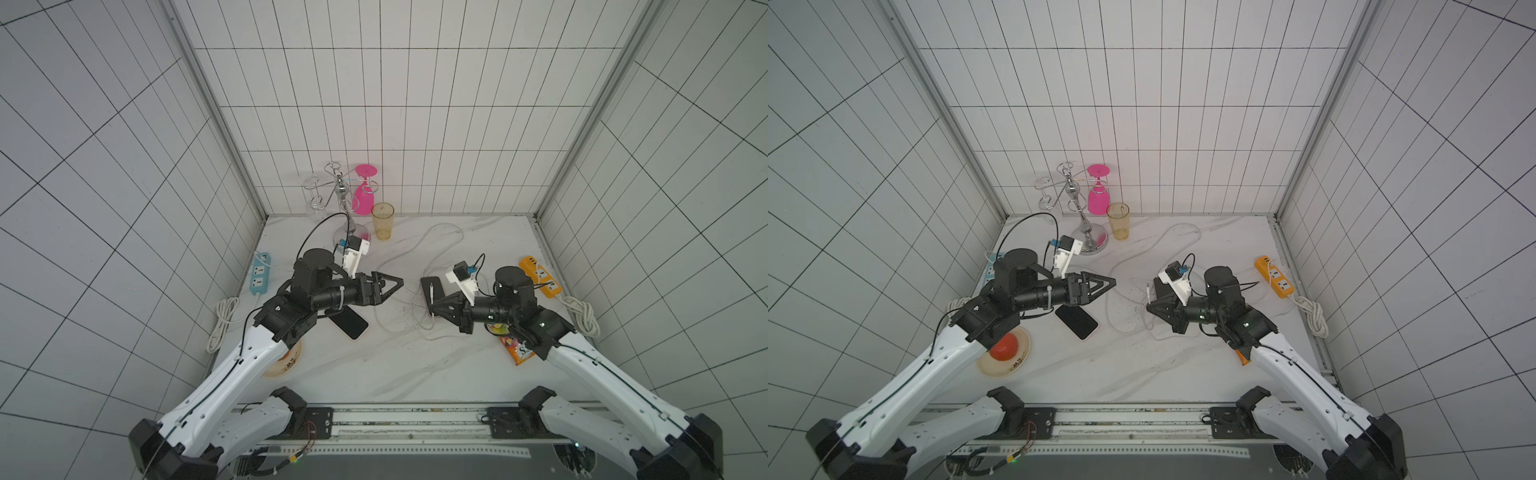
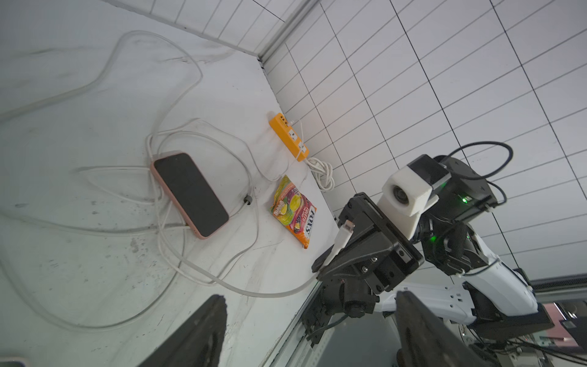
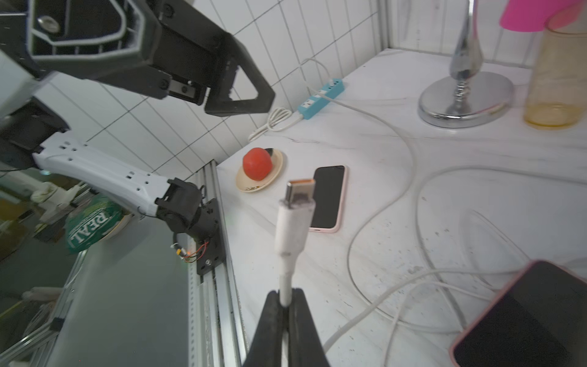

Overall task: Plug the charging cable into the phone
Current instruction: Pick up the charging cable from the center of the board.

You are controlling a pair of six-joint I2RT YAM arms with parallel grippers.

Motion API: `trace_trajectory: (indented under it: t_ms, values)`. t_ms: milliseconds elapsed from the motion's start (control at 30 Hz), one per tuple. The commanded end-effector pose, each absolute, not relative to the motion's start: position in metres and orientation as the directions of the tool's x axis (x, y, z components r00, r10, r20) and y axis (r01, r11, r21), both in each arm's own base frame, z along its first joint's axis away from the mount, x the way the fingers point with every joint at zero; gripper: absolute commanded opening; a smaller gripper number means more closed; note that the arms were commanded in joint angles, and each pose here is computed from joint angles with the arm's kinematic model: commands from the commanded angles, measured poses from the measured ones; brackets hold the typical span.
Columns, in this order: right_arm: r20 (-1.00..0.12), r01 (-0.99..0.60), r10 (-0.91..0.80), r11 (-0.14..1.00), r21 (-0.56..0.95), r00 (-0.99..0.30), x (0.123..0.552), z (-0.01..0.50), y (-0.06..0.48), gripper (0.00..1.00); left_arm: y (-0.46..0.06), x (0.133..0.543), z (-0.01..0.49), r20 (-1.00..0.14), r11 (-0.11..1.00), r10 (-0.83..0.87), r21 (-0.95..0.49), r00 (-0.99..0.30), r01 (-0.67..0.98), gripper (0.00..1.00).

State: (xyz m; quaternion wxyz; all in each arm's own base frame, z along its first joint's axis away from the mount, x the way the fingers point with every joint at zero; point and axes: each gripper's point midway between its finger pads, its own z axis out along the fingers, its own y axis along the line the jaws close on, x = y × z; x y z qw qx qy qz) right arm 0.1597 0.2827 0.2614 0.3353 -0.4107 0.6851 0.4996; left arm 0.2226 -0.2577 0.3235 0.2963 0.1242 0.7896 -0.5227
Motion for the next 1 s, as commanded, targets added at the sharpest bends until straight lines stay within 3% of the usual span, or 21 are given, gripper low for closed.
trace_trajectory:
  t_ms: [0, 133, 267, 333, 500, 733, 967]
  values:
    - [-0.901, -0.91, -0.22, -0.104, 0.402, -0.373, 0.127, 0.297, 0.292, 0.0, -0.277, 0.208, 0.339, -0.667, 0.29, -0.037, -0.72, -0.744, 0.63, 0.83]
    - [-0.863, -0.895, -0.24, 0.154, 0.419, -0.445, 0.163, 0.284, 0.291, 0.0, -0.274, 0.224, 0.339, -0.648, 0.376, -0.08, -0.724, -0.758, 0.579, 0.72]
    - [-0.826, -0.856, -0.279, 0.33, 0.397, -0.49, 0.184, 0.266, 0.283, 0.0, -0.261, 0.236, 0.336, -0.628, 0.506, -0.17, -0.717, -0.759, 0.479, 0.7]
    - [-0.82, -0.851, -0.29, 0.356, 0.385, -0.493, 0.187, 0.26, 0.283, 0.0, -0.258, 0.241, 0.333, -0.614, 0.559, -0.221, -0.717, -0.758, 0.417, 0.7]
    - [-0.814, -0.849, -0.298, 0.356, 0.39, -0.498, 0.185, 0.256, 0.286, 0.0, -0.281, 0.24, 0.317, -0.625, 0.654, -0.158, -0.646, -0.764, 0.394, 0.64]
    - [-0.808, -0.849, -0.309, 0.352, 0.393, -0.502, 0.183, 0.254, 0.287, 0.0, -0.317, 0.241, 0.295, -0.607, 0.695, -0.093, -0.607, -0.79, 0.385, 0.58]
    - [-0.802, -0.85, -0.319, 0.349, 0.395, -0.504, 0.18, 0.252, 0.286, 0.0, -0.322, 0.251, 0.288, -0.615, 0.738, -0.102, -0.574, -0.782, 0.354, 0.54]
